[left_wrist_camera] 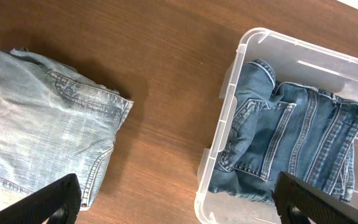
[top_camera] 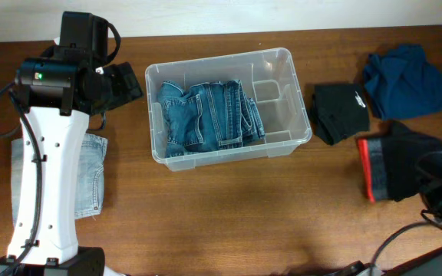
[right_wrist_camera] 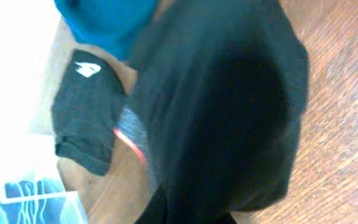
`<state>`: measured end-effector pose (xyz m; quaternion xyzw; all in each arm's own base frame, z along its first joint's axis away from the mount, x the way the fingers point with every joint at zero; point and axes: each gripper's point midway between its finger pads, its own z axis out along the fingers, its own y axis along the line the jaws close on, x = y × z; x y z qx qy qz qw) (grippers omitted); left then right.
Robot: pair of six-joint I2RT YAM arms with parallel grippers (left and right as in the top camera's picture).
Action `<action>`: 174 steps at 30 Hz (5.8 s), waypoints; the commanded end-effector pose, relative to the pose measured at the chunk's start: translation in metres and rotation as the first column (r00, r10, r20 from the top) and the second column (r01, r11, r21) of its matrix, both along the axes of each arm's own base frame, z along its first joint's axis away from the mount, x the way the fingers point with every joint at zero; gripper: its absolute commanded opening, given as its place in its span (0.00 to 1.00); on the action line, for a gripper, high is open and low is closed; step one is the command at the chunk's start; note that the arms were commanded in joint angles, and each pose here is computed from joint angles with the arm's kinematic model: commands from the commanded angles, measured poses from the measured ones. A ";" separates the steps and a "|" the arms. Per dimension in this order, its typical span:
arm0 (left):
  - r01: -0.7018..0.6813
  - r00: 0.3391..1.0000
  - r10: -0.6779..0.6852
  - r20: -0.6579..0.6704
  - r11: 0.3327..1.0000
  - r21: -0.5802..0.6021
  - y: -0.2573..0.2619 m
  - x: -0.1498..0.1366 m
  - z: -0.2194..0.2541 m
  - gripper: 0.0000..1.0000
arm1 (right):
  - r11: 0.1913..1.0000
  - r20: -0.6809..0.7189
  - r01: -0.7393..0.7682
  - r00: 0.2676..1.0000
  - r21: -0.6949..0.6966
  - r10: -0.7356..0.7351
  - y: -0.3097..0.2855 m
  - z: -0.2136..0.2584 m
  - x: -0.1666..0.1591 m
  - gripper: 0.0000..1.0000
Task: Pack container
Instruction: 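Lift the black-and-grey garment with the right gripper toward the bin, then lower the black-and-grey garment into the bin's right side, then press the garment flat in the bin with the right gripper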
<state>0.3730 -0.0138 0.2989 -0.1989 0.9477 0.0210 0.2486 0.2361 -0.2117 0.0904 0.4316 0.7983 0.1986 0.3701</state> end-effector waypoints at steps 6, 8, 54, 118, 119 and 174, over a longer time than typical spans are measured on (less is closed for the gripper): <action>0.005 1.000 -0.004 -0.008 1.000 0.005 0.002 0.001 -0.002 0.99 | 0.964 0.019 -0.048 0.998 -0.260 0.055 0.012 0.093 0.021 0.04; 0.004 1.000 -0.004 -0.008 1.000 0.006 0.002 0.001 -0.002 0.99 | 0.950 -0.015 -0.068 0.998 -0.305 0.066 0.017 0.105 0.026 0.04; 0.004 1.000 -0.004 -0.008 1.000 0.006 0.002 0.001 -0.002 0.99 | 0.360 0.381 -0.759 0.160 -0.542 0.911 0.417 0.251 0.227 0.04; 0.004 1.000 -0.004 -0.008 1.000 0.006 0.002 0.001 -0.002 0.99 | 0.510 -0.459 -0.849 0.512 -0.141 0.726 0.337 0.045 0.167 0.55; 0.004 1.000 -0.004 -0.008 1.000 0.006 0.002 0.001 -0.002 0.99 | 0.511 -0.463 -0.847 0.515 -0.145 0.721 0.336 0.046 0.167 0.56; 0.004 1.000 -0.004 -0.008 1.000 0.006 0.002 0.001 -0.002 0.99 | 0.422 -0.686 -0.880 0.445 -0.217 0.576 0.351 -0.049 0.166 0.04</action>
